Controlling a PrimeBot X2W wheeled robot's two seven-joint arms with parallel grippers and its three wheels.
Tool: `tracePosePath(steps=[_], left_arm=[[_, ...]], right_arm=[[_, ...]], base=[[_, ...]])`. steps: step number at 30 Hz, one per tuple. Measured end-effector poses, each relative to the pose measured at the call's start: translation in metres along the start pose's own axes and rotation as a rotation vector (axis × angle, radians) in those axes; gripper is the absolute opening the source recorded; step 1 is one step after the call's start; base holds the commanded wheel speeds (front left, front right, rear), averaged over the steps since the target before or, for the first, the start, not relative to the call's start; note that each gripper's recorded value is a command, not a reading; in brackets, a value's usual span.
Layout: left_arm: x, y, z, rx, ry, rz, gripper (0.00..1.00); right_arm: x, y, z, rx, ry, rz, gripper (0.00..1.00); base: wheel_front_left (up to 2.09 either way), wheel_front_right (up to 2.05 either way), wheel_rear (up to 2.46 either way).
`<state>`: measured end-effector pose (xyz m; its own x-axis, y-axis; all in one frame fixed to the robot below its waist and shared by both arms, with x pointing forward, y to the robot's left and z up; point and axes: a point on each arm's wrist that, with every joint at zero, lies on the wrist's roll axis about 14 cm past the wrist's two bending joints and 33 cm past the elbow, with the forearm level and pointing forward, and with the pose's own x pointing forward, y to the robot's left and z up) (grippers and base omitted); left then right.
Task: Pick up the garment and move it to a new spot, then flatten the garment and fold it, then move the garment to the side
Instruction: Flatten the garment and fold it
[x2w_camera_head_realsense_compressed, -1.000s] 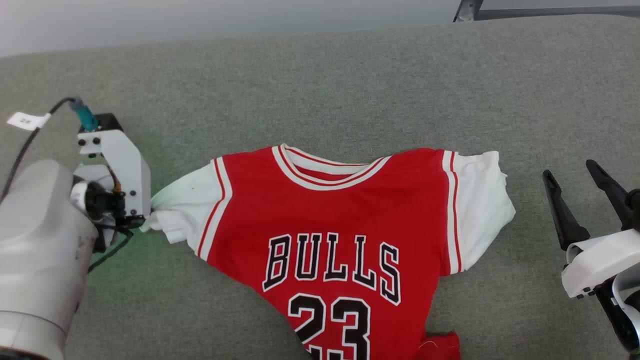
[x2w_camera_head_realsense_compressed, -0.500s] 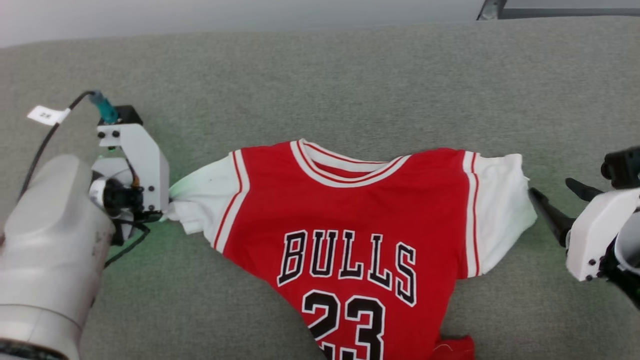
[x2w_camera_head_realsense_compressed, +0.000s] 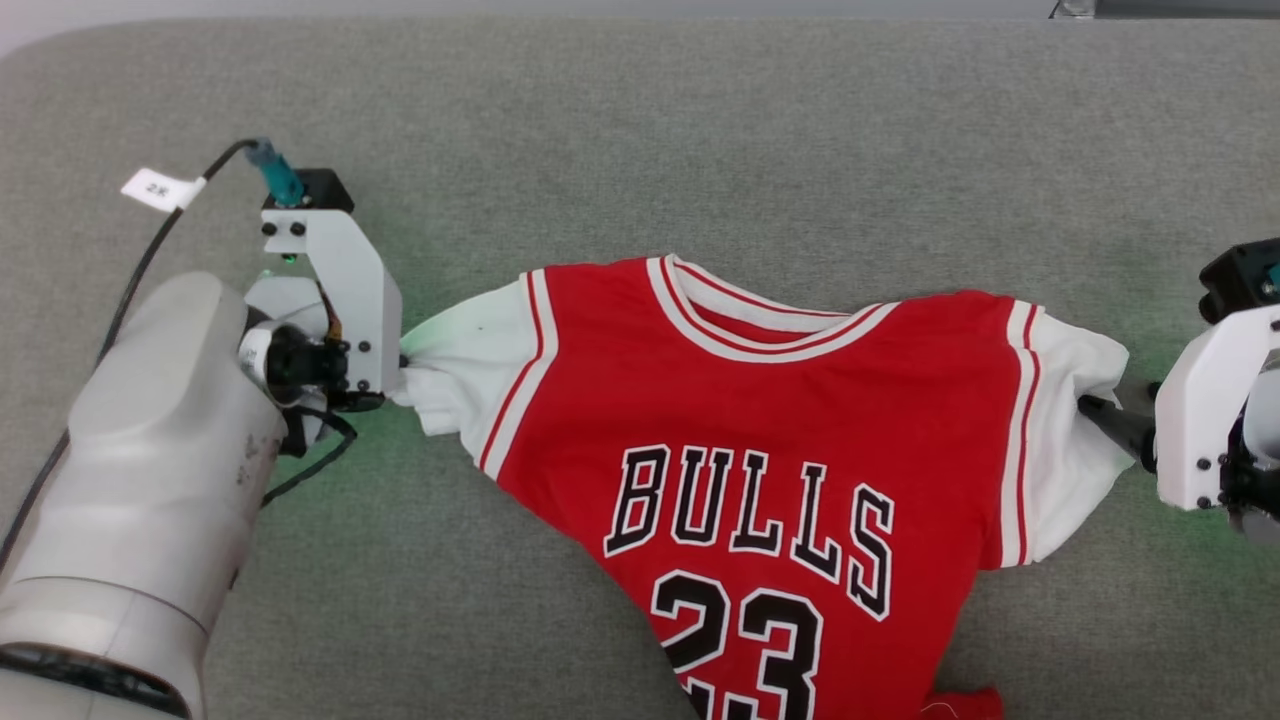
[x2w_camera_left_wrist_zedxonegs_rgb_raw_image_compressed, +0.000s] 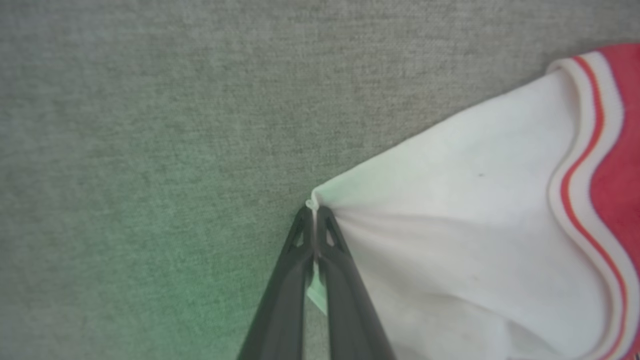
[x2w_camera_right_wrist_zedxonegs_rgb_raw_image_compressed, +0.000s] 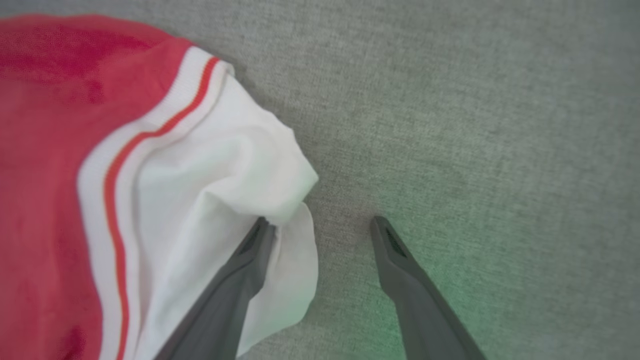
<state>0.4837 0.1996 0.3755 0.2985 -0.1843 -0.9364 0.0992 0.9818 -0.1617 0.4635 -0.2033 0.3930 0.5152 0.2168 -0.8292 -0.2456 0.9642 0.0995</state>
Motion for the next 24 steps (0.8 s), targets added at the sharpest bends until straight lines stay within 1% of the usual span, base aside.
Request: tracePosePath(steps=[4,5,6,7,9,12,16,20,24], left_arm=[[0.001,0.001,-0.001,-0.004,-0.002,-0.004,0.0],[0.001,0.001,-0.001,-0.003,-0.002,-0.005,0.0],[0.001,0.0,-0.001,-0.005,-0.004,-0.007,0.0],[0.0,0.0,-0.002,-0.005,-0.006,-0.008,0.0],[-0.001,-0.001,-0.002,-0.003,-0.009,-0.009,0.0],[-0.003,-0.002,-0.002,-0.003,-0.014,-0.011,0.0],[-0.008,-0.002,0.001,0.011,-0.027,-0.006,0.0],[-0.017,-0.006,0.007,0.027,-0.061,-0.005,0.0],[-0.037,-0.017,0.029,0.058,-0.146,-0.014,0.0]], right_arm=[[0.008,0.003,-0.002,0.027,0.065,0.025,1.0],[0.009,0.004,-0.003,0.02,0.084,0.025,0.44],[0.01,0.004,-0.003,0.015,0.099,0.024,0.0],[0.009,0.004,-0.003,0.016,0.109,0.028,0.0],[0.007,0.004,-0.005,-0.021,0.14,0.017,0.0],[0.005,0.006,-0.007,-0.02,0.152,0.025,0.0],[-0.002,0.001,-0.003,-0.014,0.135,0.004,0.0],[-0.013,-0.008,0.016,-0.007,0.051,-0.029,0.0],[-0.035,-0.007,0.06,-0.002,-0.109,-0.044,0.0]], base=[[0.0,0.0,0.0],[0.0,0.0,0.0],[0.0,0.0,0.0],[0.0,0.0,0.0],[0.0,0.0,0.0],[0.0,0.0,0.0],[0.0,0.0,0.0],[0.0,0.0,0.0],[0.0,0.0,0.0]])
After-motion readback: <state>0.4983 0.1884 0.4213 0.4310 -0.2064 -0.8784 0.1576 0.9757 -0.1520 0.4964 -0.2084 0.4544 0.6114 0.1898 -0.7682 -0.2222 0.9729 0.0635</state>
